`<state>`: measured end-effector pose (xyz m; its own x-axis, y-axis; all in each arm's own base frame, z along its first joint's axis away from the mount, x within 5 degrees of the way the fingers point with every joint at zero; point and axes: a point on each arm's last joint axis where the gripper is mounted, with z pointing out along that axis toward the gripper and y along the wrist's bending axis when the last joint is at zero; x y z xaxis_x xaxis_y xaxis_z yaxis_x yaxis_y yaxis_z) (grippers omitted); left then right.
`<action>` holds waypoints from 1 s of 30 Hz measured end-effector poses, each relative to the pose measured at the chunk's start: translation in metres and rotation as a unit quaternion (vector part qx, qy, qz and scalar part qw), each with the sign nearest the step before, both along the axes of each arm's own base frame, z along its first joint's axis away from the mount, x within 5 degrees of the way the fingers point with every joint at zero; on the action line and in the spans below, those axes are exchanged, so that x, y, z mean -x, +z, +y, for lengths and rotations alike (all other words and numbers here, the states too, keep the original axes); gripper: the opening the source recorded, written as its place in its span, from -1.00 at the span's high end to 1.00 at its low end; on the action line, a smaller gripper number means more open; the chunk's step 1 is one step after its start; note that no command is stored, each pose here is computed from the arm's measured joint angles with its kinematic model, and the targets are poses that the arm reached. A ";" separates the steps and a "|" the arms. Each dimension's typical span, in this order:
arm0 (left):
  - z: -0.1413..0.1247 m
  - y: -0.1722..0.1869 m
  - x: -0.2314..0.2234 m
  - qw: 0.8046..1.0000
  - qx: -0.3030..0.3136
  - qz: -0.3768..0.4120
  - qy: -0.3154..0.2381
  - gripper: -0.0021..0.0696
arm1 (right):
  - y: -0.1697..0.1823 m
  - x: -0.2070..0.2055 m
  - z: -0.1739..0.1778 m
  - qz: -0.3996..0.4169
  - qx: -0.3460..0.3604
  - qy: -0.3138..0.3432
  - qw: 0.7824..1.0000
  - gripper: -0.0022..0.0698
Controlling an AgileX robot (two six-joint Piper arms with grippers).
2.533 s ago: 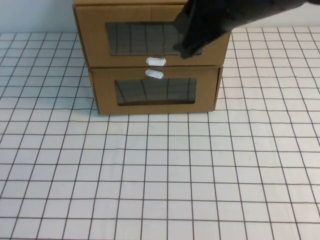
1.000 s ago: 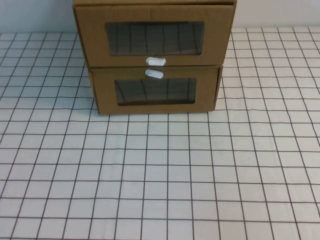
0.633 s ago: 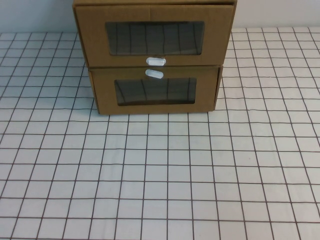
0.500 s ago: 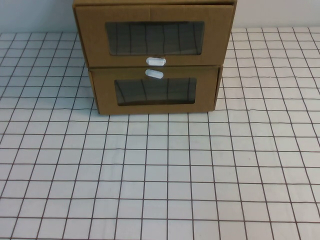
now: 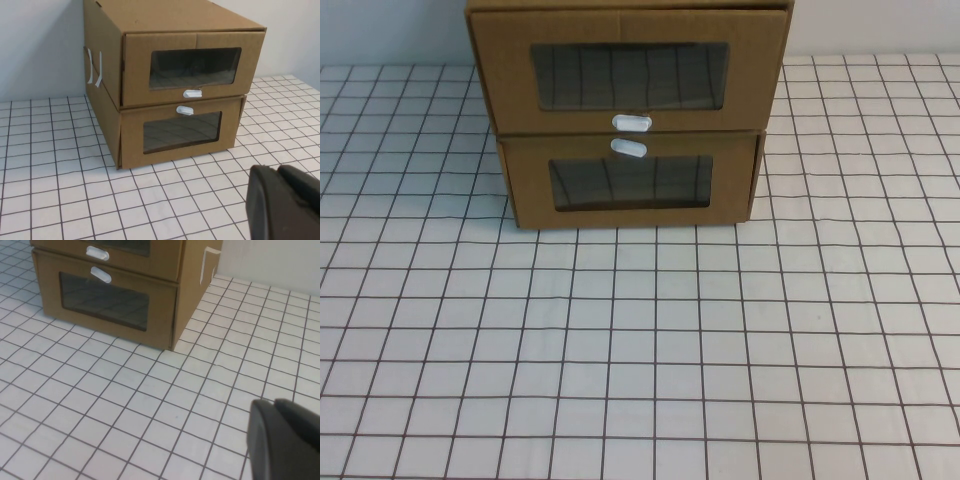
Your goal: Close the shoe box
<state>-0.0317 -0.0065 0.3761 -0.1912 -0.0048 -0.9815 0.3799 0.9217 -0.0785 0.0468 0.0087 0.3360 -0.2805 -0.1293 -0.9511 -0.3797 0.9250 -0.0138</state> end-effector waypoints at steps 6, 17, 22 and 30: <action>0.000 0.004 -0.006 0.999 0.015 -0.039 0.009 0.96 | 0.000 0.000 0.000 0.000 0.000 0.000 1.000 0.98; -0.003 -0.068 -0.072 0.990 -0.046 -0.113 0.073 0.96 | 0.000 0.000 0.000 0.001 -0.001 0.000 1.000 0.98; -0.005 -0.125 -0.082 0.993 -0.079 -0.053 0.070 0.96 | 0.000 0.000 0.000 0.001 -0.002 0.000 1.000 0.98; -0.005 -0.191 -0.083 0.995 -0.066 0.015 0.071 0.96 | 0.000 0.000 0.000 0.001 -0.002 0.000 1.000 0.98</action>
